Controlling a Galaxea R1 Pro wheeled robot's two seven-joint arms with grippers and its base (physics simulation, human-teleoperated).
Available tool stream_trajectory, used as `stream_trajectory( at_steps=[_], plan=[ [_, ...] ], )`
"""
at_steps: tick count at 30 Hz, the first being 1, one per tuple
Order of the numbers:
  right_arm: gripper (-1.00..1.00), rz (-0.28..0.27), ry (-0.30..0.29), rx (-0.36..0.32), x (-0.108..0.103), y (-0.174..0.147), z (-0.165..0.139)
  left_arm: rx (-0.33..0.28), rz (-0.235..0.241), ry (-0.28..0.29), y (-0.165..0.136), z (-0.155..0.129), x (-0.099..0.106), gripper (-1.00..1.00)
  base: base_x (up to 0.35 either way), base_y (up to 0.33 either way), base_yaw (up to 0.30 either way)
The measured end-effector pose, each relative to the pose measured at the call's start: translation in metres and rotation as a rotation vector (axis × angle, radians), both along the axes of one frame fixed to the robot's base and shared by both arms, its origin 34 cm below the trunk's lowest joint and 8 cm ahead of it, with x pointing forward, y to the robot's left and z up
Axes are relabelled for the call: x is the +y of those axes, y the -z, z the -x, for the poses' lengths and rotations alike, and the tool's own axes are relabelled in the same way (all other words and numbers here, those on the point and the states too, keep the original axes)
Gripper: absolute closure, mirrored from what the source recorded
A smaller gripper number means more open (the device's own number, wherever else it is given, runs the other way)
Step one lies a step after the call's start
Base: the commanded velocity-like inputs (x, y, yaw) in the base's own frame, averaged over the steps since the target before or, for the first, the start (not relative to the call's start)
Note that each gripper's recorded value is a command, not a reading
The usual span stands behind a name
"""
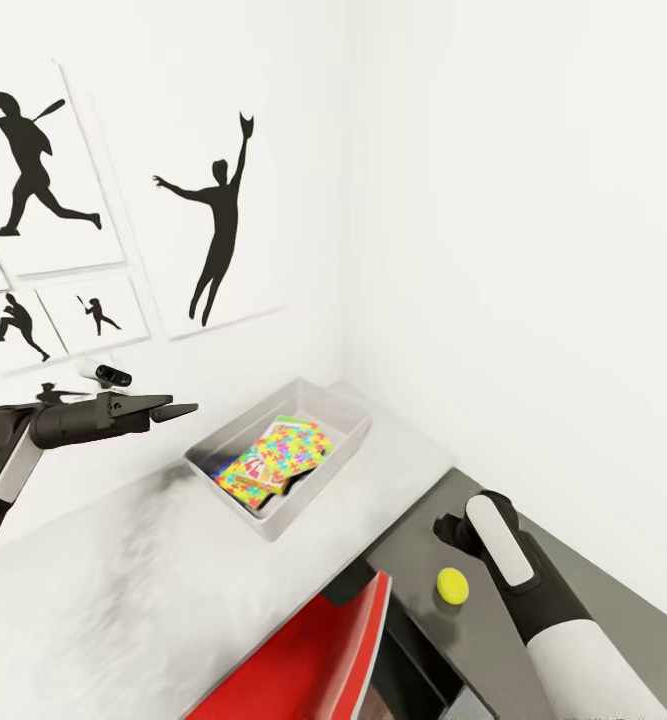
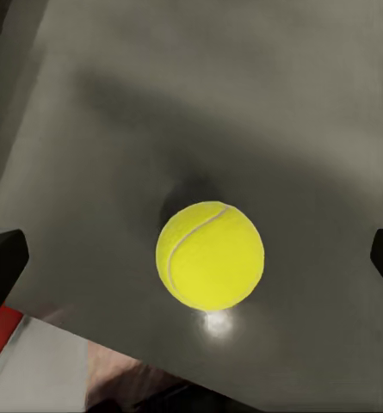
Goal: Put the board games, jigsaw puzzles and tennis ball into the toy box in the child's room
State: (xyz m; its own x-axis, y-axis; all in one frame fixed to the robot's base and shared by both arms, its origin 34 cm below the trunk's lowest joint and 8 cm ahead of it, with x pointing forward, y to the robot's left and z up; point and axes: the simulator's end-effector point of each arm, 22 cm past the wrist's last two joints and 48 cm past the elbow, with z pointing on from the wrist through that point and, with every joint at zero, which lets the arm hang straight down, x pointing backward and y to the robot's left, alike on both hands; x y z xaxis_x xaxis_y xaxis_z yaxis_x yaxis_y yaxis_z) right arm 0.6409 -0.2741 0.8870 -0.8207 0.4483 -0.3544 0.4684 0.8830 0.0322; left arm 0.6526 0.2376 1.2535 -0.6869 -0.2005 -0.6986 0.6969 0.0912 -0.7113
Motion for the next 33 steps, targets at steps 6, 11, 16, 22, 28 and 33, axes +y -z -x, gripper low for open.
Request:
stream_trajectory(
  at_steps=[6, 11, 16, 22, 28, 33],
  plan=[
    [-1.0, 0.001, 0.002, 0.009, -0.001, 0.003, 0.001, 0.005, 0.0, 0.0, 0.003, -0.001, 0.0, -1.0, 0.0, 0.0, -0.116],
    [-1.0, 0.0, 0.002, 0.01, 0.0, 0.004, 0.001, 0.006, 0.0, 0.0, 0.003, -0.001, 0.0, -1.0, 0.0, 0.0, -0.067],
    [-1.0, 0.0, 0.001, 0.013, 0.0, 0.005, 0.001, 0.009, 0.0, 0.0, 0.004, -0.002, 0.0, -1.0, 0.0, 0.0, -0.195],
    [-1.0, -0.001, 0.001, 0.02, 0.001, 0.009, 0.002, 0.011, -0.001, 0.003, 0.006, -0.003, -0.001, -1.0, 0.0, 0.0, -0.174],
    [-1.0, -0.002, 0.001, 0.028, 0.001, 0.013, 0.003, -0.077, -0.029, 0.071, -0.02, 0.014, -0.025, -1.0, 0.0, 0.0, -0.153],
    [-1.0, -0.003, -0.001, 0.037, 0.002, 0.018, 0.004, -0.161, -0.044, 0.11, -0.045, 0.02, -0.04, -1.0, 0.0, 0.0, -0.132]
  ],
)
